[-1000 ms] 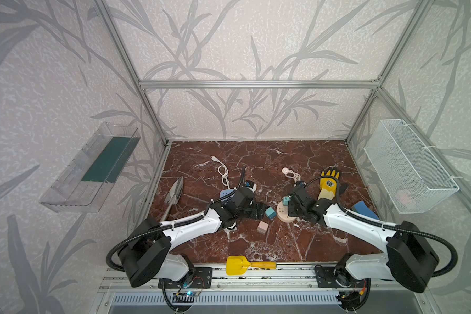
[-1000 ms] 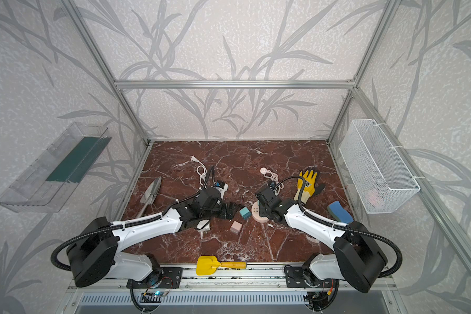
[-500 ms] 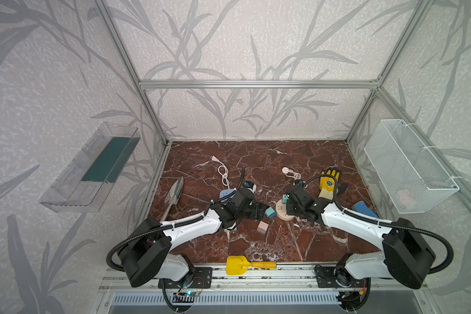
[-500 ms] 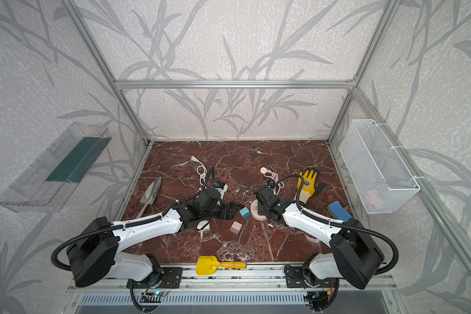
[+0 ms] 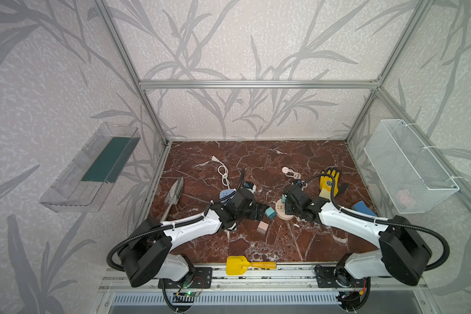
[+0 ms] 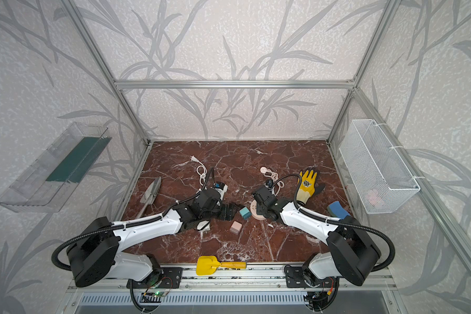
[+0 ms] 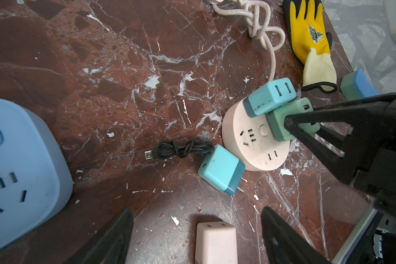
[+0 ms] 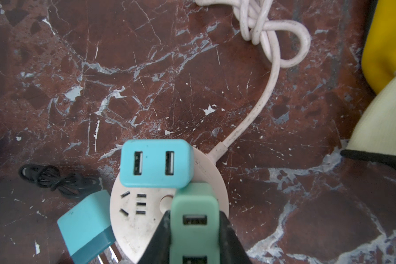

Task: Insert plugs into power strip
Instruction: Insert the plug into the socket.

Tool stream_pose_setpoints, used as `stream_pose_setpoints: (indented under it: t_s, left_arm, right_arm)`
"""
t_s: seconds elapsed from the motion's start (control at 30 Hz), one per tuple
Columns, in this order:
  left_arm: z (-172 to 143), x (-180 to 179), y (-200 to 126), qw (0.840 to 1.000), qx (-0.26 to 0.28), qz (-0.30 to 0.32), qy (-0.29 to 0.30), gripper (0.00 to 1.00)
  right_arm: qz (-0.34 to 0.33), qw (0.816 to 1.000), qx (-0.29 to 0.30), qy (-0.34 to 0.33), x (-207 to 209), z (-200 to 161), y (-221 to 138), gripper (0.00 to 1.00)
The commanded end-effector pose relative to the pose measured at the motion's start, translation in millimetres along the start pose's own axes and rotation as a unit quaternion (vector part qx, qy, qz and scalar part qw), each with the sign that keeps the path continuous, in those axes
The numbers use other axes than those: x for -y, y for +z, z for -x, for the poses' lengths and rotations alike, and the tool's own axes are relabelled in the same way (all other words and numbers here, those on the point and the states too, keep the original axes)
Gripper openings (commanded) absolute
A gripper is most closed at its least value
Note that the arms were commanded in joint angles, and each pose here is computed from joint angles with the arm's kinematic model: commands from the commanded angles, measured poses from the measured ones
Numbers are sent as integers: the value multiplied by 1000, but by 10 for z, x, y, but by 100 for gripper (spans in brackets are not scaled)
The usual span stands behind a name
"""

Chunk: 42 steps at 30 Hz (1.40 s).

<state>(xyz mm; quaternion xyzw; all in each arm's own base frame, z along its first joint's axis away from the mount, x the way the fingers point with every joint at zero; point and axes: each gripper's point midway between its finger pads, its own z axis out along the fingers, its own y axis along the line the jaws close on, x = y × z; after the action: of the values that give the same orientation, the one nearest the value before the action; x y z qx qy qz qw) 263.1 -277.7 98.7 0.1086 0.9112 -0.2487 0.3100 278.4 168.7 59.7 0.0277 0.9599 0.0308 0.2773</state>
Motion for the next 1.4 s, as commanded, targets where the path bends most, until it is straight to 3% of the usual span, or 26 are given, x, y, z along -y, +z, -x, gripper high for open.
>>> stream_pose_setpoints:
  t_s: [0.0,0.77,1.37]
  left_arm:
    - [-43,-64,38,1000,1,6,0,87]
    - [-89,-75,81,1000,0,1,-5,87]
    - [1,-50,32,1000,9,3,3,90]
  right_arm:
    - [-33,987,-154,-28,221,-866,214,0]
    - [-82,951,-284,-93,195,-1194,384,0]
    - [-119,965,-222,-74,611,-703,-20,0]
